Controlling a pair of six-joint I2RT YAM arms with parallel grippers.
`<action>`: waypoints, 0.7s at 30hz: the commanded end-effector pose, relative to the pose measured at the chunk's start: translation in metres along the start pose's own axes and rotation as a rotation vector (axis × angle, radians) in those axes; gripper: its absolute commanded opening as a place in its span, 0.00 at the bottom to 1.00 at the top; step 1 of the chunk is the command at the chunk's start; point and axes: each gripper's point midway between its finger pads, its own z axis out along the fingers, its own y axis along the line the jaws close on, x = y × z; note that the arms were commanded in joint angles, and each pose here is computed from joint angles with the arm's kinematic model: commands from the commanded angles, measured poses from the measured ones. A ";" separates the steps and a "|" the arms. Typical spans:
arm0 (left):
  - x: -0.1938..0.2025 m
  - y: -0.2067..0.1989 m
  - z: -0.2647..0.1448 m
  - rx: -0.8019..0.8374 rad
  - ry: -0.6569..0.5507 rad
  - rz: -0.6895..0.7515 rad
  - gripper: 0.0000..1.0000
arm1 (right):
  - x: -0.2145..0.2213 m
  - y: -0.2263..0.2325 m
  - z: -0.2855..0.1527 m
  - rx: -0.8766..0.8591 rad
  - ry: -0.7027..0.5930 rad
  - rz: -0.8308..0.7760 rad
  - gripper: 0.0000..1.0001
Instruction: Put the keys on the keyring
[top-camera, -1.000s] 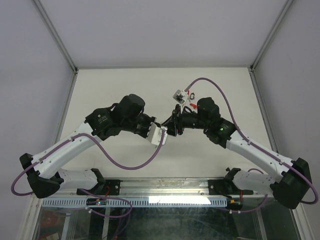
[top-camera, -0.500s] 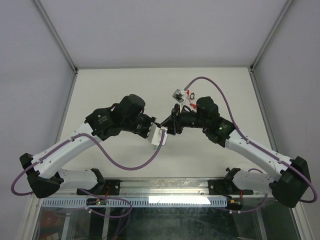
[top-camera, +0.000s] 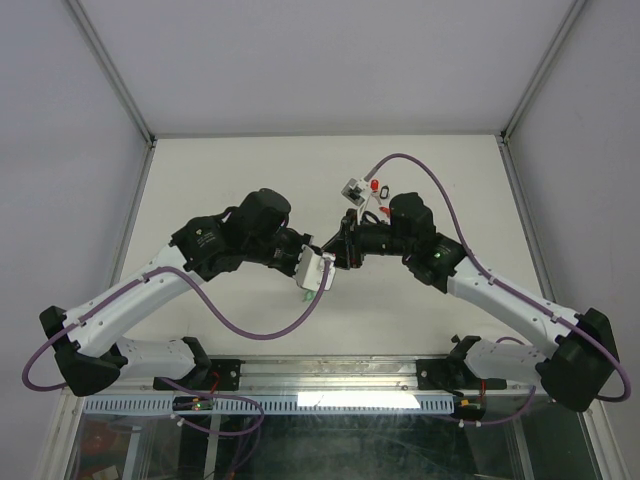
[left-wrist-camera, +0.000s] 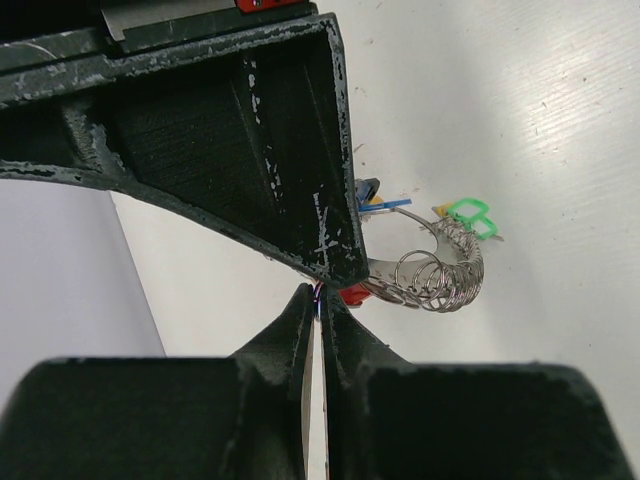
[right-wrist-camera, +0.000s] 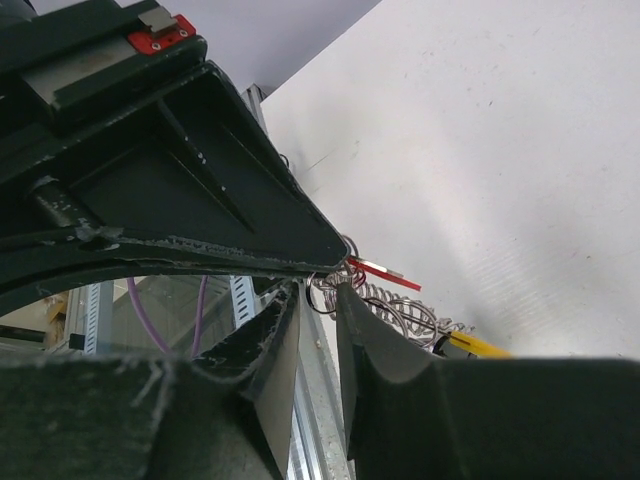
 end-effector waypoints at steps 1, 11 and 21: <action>-0.025 0.025 -0.010 -0.084 -0.074 0.020 0.00 | -0.024 0.017 0.000 -0.060 -0.059 -0.046 0.23; -0.027 0.029 -0.009 -0.091 -0.077 -0.015 0.00 | -0.023 0.018 0.001 -0.079 -0.069 -0.077 0.00; -0.041 0.038 -0.023 -0.177 -0.149 -0.031 0.08 | -0.019 0.022 -0.005 -0.118 -0.145 -0.123 0.00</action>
